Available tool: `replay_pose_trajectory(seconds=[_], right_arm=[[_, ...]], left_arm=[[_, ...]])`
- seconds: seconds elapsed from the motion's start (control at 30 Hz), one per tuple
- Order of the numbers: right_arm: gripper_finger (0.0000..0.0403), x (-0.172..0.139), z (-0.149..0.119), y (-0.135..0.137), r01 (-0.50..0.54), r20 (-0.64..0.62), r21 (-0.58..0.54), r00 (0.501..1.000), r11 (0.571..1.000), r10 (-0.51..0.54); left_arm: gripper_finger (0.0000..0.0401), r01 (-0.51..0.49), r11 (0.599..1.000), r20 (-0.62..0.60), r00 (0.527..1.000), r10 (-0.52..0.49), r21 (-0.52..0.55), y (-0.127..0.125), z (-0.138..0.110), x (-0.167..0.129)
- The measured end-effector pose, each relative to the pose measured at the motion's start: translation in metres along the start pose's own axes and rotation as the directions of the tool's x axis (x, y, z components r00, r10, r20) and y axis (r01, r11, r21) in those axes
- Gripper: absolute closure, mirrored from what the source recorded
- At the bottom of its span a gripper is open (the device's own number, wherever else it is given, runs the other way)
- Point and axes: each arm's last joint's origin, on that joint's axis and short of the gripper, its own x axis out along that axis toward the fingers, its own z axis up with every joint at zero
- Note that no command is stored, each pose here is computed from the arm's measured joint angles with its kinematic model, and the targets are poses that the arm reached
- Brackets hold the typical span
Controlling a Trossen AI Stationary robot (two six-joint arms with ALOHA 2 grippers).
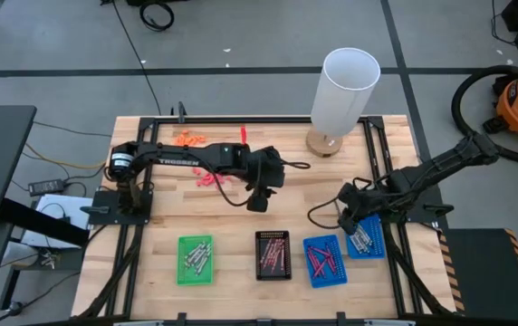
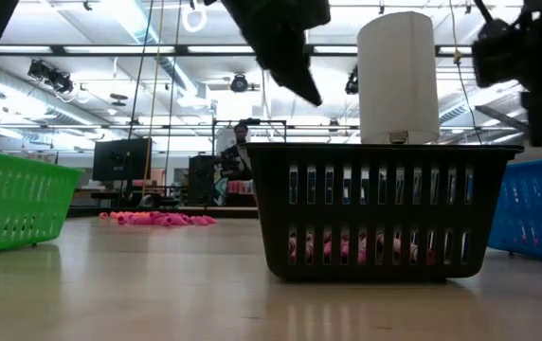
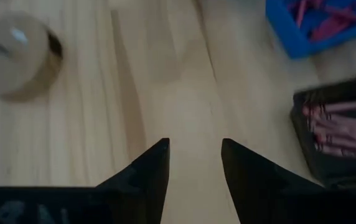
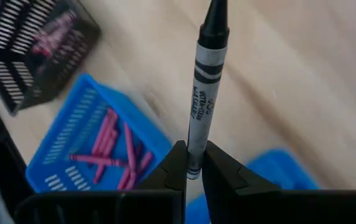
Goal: Sort crayons
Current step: Put the black crayon into the right blue bin
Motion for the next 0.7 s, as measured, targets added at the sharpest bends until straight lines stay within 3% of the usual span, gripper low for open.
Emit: replay_pose_trajectory(seconds=[0.27,0.47,0.7], right_arm=[[0.0364,0.001,-0.023,-0.002,0.100,-0.205,0.152,0.976,0.983,-0.068],[0.0364,0.014,-0.044,-0.009,0.245,-0.361,0.202,0.919,0.948,-0.161],[0.0360,0.028,-0.056,-0.009,0.296,-0.426,0.212,0.886,0.931,-0.184]], left_arm=[[0.0246,-0.061,0.998,-0.056,0.997,0.062,0.032,-0.004,-0.003,0.000],[0.0246,-0.055,0.997,-0.034,0.998,0.057,0.062,-0.010,0.001,0.000],[0.0246,-0.055,0.996,-0.028,0.998,0.057,0.068,-0.012,0.002,0.000]])
